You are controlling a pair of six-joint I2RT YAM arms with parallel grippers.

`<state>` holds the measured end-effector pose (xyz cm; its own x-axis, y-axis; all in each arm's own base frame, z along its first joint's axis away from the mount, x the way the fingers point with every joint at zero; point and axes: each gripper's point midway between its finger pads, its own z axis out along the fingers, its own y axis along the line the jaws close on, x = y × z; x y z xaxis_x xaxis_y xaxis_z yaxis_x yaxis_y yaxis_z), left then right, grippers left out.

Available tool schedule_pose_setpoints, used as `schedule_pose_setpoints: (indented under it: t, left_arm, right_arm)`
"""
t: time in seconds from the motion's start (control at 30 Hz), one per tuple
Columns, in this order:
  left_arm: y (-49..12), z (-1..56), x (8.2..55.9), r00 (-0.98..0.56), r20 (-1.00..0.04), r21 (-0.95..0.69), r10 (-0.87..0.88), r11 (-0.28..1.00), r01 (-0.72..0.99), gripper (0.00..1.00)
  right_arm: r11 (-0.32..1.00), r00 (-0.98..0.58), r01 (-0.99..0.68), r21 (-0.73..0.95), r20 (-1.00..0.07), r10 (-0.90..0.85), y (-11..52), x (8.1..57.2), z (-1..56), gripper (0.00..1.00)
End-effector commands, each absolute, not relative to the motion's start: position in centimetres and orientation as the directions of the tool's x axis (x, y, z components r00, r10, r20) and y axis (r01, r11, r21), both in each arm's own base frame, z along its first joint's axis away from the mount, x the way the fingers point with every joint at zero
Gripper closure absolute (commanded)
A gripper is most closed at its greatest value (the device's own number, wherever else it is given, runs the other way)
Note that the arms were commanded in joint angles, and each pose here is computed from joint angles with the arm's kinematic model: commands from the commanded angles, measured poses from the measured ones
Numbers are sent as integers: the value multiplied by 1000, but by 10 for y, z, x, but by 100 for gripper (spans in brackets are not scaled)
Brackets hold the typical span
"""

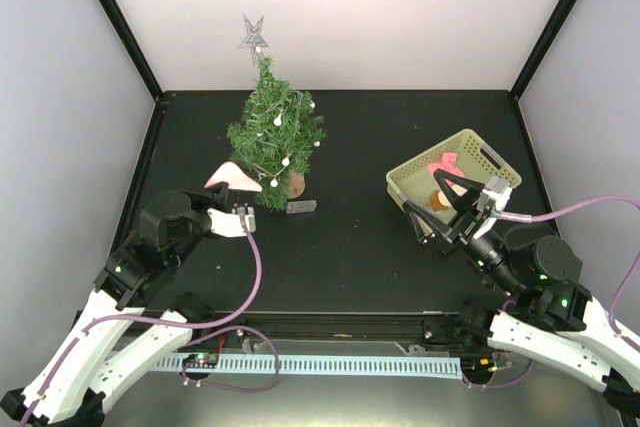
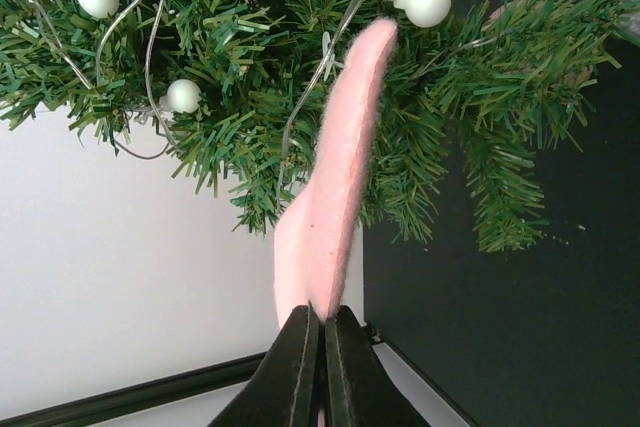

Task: Decorate the small christmas tree
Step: Hang the decoration item on the Christmas tree.

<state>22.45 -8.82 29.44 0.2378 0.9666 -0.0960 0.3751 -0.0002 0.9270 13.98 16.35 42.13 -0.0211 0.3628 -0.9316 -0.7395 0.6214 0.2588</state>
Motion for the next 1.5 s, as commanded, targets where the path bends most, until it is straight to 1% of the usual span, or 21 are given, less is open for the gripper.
schedule_pose_setpoints:
  t: [0.0, 0.4, 0.77, 0.8, 0.87, 0.97, 1.0, 1.07, 1.27, 1.33, 1.4, 1.47]
  left_arm:
    - [-91, 291, 222, 244, -120, 918, 962, 14, 397, 99]
    - [-96, 237, 224, 228, -118, 860, 967, -16, 511, 99]
    - [-92, 202, 228, 194, -67, 814, 979, -59, 578, 98]
    - [-92, 201, 228, 192, -65, 812, 979, -60, 580, 96]
    - [-92, 198, 228, 191, -60, 810, 980, -64, 583, 89]
    - [-91, 197, 228, 189, -60, 809, 980, -63, 585, 85]
    - [-91, 197, 227, 188, -60, 806, 980, -64, 588, 81]
    - [-91, 198, 224, 202, -54, 797, 978, -79, 599, 71]
    - [-94, 228, 219, 173, -180, 821, 968, 51, 569, 53]
    - [-96, 234, 216, 165, -243, 814, 956, 109, 570, 45]
    - [-102, 242, 211, 160, -332, 793, 930, 183, 581, 44]
    - [-113, 257, 209, 152, -466, 750, 872, 299, 590, 42]
  right_arm:
    - [622, -7, -736, 266, -922, 387, 161, 140, 426, 0]
    - [632, 4, -732, 256, -925, 379, 159, 141, 426, 0]
    - [639, 8, -729, 246, -930, 367, 162, 143, 425, 0]
    - [639, 9, -729, 246, -929, 369, 162, 143, 426, 0]
    - [638, 9, -730, 246, -930, 368, 162, 143, 426, 0]
    - [639, 6, -729, 247, -931, 366, 163, 143, 424, 0]
    - [640, 6, -728, 245, -932, 364, 163, 144, 423, 0]
    - [640, 3, -729, 244, -933, 359, 164, 144, 421, 0]
    - [655, -21, -717, 238, -947, 321, 170, 148, 410, 0]
    - [661, -32, -712, 239, -950, 310, 170, 150, 406, 0]
    - [665, -43, -706, 244, -952, 303, 171, 151, 404, 0]
    - [674, -62, -694, 253, -954, 294, 171, 153, 399, 0]
